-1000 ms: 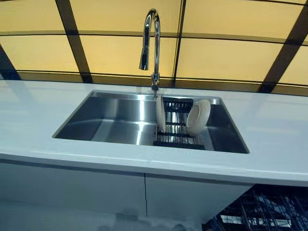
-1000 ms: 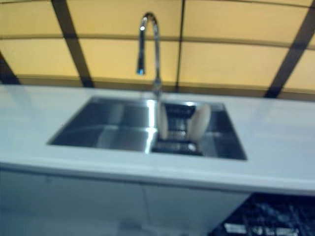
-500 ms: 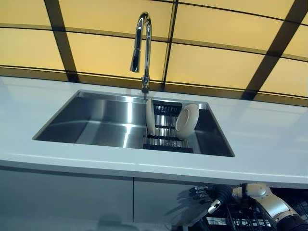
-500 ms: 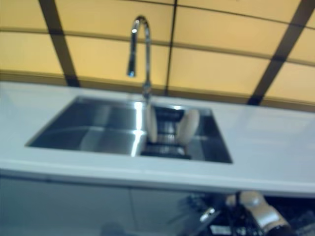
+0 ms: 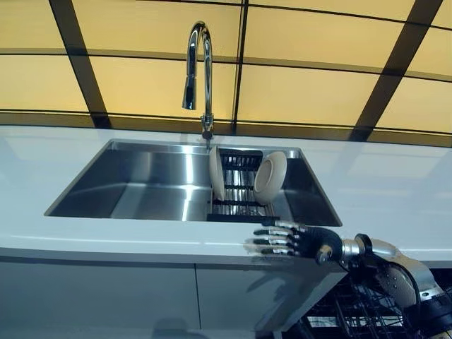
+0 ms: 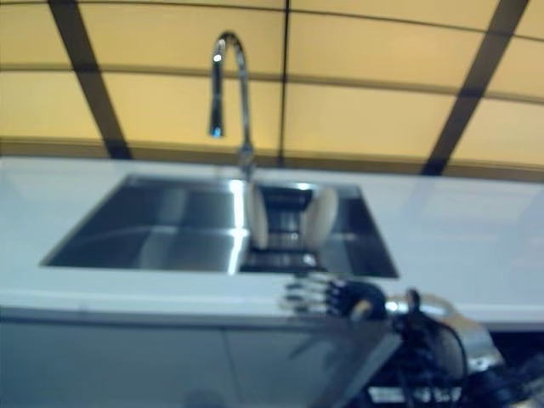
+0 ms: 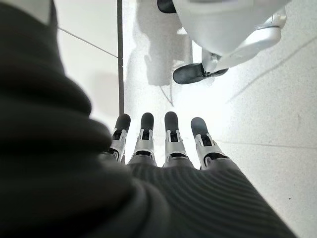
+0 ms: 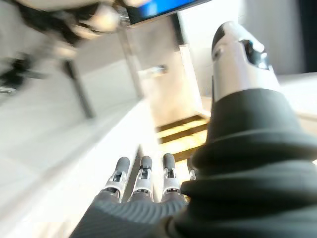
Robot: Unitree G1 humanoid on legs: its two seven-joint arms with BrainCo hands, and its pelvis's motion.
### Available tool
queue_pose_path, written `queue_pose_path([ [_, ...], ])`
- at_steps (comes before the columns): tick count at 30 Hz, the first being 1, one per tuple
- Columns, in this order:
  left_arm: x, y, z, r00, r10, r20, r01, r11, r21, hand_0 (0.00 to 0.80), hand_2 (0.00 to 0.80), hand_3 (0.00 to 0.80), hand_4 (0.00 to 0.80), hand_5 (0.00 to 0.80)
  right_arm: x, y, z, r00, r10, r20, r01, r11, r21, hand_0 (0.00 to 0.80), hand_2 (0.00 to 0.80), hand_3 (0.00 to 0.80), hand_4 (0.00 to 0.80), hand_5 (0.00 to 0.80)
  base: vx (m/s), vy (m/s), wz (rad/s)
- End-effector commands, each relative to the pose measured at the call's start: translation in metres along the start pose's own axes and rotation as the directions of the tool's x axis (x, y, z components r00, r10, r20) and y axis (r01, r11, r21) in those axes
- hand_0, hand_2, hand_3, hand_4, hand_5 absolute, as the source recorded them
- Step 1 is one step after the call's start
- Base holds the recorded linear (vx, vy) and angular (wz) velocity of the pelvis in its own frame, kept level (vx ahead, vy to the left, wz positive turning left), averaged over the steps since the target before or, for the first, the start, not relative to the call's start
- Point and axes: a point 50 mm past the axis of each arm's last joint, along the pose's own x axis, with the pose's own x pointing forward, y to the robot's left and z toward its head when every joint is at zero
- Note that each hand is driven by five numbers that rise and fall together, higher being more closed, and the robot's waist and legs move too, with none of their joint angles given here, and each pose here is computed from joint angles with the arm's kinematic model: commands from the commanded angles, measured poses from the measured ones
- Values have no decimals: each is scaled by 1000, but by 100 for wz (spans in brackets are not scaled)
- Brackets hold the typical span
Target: Take plates into dishwasher
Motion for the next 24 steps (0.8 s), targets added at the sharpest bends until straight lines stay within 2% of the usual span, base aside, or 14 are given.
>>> queue_pose_path([
  [1,0,7,1,1000,19,-16,-18,999,49,0,0,0,0,0,11,-10,48,959,-70,276,87,995,-51,0,0,0,0,0,0,0,0],
  [6,0,4,0,1000,17,-20,-16,999,39,0,0,0,0,0,-2,-30,70,882,-263,392,296,955,-26,0,0,0,0,0,0,0,0],
  [11,0,4,-1,999,22,-24,-21,999,32,0,0,0,0,0,-11,-37,94,790,-391,473,440,898,8,0,0,0,0,0,18,-1,-2],
  [14,0,4,-1,999,25,-28,-25,999,29,0,0,0,0,0,-18,-43,123,666,-510,544,580,813,52,0,0,0,0,0,47,-6,-3],
  [18,0,4,-4,999,26,-39,-25,999,30,0,0,0,0,0,-32,-48,155,476,-644,599,742,660,119,0,0,0,0,0,60,-6,-2],
  [20,0,4,-5,999,26,-41,-25,999,26,0,0,0,0,0,-36,-47,169,422,-668,613,773,618,141,0,0,0,0,0,85,-6,-1],
  [22,0,3,-7,999,22,-47,-21,999,28,0,0,0,0,0,-41,-49,179,354,-715,603,815,552,176,0,0,0,0,0,106,-13,-1],
  [24,0,1,-10,998,11,-60,-9,999,35,0,0,0,0,0,-47,-53,181,319,-763,562,868,474,152,0,0,0,0,0,110,-21,-1],
])
